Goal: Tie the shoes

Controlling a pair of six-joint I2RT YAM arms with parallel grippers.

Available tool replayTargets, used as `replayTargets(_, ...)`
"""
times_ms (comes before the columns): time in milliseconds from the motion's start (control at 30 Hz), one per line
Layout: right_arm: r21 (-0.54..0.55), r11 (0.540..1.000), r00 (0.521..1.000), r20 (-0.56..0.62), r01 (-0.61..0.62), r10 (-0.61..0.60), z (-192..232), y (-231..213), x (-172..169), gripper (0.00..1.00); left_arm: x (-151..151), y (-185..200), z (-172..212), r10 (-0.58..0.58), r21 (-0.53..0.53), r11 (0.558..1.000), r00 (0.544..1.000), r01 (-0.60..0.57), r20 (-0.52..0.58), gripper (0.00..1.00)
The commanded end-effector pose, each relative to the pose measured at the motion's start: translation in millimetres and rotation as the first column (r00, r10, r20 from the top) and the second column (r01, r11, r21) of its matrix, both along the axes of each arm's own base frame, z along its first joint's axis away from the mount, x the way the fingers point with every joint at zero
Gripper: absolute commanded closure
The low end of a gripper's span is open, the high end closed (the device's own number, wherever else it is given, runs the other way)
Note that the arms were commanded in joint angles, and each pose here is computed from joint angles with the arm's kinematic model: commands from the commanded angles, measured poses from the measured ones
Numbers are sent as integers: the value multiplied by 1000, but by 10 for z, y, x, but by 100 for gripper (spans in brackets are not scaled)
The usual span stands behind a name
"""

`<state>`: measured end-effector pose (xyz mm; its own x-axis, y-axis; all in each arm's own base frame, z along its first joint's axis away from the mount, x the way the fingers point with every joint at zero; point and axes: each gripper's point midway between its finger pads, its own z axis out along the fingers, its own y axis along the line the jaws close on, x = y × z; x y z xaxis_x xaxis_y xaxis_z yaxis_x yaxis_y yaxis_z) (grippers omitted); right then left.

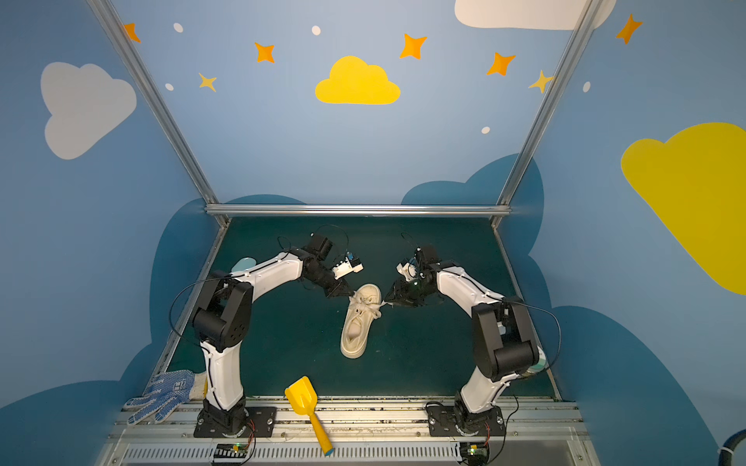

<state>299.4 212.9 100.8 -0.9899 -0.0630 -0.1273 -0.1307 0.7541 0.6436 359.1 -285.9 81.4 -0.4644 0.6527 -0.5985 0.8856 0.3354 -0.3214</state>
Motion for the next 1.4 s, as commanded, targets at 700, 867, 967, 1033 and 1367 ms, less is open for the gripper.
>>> replayTargets(700,51,958,912,325,-282,251,251,235,-316,53,-40,1,17,6,-22,1000,1000,-7,-26,95)
replayTargets(867,95,920,875,360,-379,324,302,434,-445,48,-34,9,22,11,-25,1000,999,-11,-30,95)
replayTargets(967,58,917,873,334,-395,355,248,486,-467,48,-39,7,26,11,-28,1000,999,-12,-36,95)
replayTargets(1033,25,918,866,343,-395,364,220,512,-449,48,-38,2,29,13,-38,999,999,-15,-40,94)
replayTargets(1367,22,899,865,285,-438,414,78,639,-403,51,-24,-22,23,25,-58,998,998,-28,-54,94)
